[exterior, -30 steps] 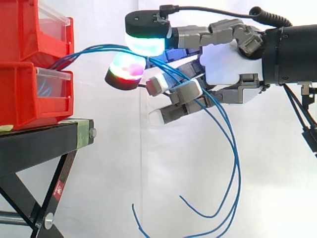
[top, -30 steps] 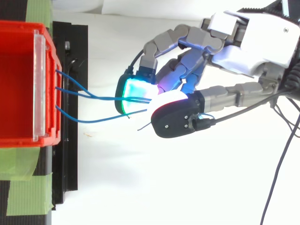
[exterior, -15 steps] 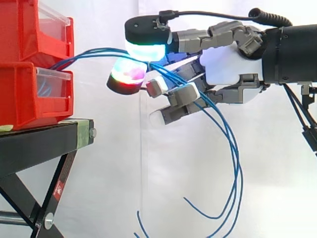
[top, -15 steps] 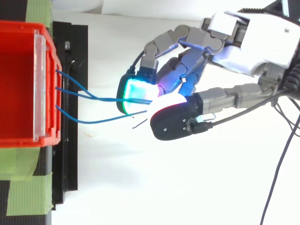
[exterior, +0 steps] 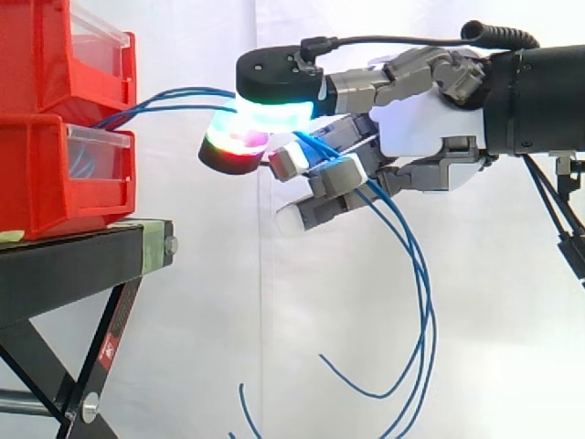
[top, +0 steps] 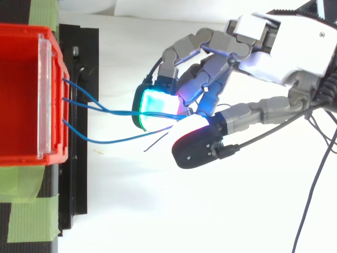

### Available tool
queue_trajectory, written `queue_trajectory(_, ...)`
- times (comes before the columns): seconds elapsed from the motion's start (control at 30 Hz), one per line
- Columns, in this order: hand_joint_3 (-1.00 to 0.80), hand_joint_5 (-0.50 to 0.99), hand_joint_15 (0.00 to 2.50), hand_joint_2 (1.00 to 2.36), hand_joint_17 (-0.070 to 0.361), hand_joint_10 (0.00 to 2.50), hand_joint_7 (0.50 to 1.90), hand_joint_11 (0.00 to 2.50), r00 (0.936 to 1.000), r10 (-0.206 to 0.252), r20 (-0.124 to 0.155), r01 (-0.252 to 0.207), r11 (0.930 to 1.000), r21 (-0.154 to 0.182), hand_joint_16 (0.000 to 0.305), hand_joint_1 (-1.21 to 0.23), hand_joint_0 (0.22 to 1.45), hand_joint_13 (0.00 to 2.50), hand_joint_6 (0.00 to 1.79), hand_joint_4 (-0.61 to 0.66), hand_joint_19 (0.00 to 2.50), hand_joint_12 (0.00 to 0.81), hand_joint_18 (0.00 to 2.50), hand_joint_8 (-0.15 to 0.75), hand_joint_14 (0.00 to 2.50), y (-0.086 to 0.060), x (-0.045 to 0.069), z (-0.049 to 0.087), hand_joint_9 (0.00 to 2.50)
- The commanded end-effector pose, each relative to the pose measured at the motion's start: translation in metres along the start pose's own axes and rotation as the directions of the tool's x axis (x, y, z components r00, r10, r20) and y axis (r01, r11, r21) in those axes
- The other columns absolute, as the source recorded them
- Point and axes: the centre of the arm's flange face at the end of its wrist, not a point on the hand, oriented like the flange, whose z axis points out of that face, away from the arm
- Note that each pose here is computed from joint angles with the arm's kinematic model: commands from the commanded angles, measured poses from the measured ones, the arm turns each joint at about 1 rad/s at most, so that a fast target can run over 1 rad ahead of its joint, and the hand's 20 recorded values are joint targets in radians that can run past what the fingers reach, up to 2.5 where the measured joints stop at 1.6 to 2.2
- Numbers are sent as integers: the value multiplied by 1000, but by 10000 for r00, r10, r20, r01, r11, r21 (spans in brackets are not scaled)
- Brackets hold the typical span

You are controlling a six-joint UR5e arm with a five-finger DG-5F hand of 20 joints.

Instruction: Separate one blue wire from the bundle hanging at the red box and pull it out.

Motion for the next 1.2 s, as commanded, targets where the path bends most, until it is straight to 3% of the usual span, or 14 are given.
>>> queue_trajectory(0.0, -487, -233, 1213, 1001, 111, 13, 866, 1235, 10000, 2, 0, -2, 10000, -4, 49, -892, 733, 1433, 935, 204, 454, 396, 777, 358, 25, 0, 0, 0, 1026)
queue_trajectory(0.23, -472, -230, 1209, 1002, 115, 13, 864, 1237, 10000, -5, -3, 5, 10000, 9, 51, -690, 623, 1440, 928, 204, 515, 397, 746, 360, 23, -1, 0, 0, 1046)
queue_trajectory(0.4, -426, -229, 1218, 1007, 121, 14, 881, 1233, 10000, 2, 15, -2, 10000, 0, 54, -627, 609, 1445, 921, 207, 551, 400, 748, 359, 22, 0, 0, 0, 1048)
queue_trajectory(0.97, -312, -225, 1218, 1016, 122, 13, 896, 1230, 10000, -5, 26, 5, 10000, 17, 54, -652, 637, 1445, 931, 165, 553, 394, 774, 361, 21, 0, 0, 0, 1068)
queue_trajectory(1.17, -351, -226, 1201, 1013, 122, 14, 881, 1245, 10000, 2, 30, -2, 10000, 3, 54, -779, 656, 1416, 935, 174, 531, 402, 773, 359, 23, 0, 0, 0, 1046)
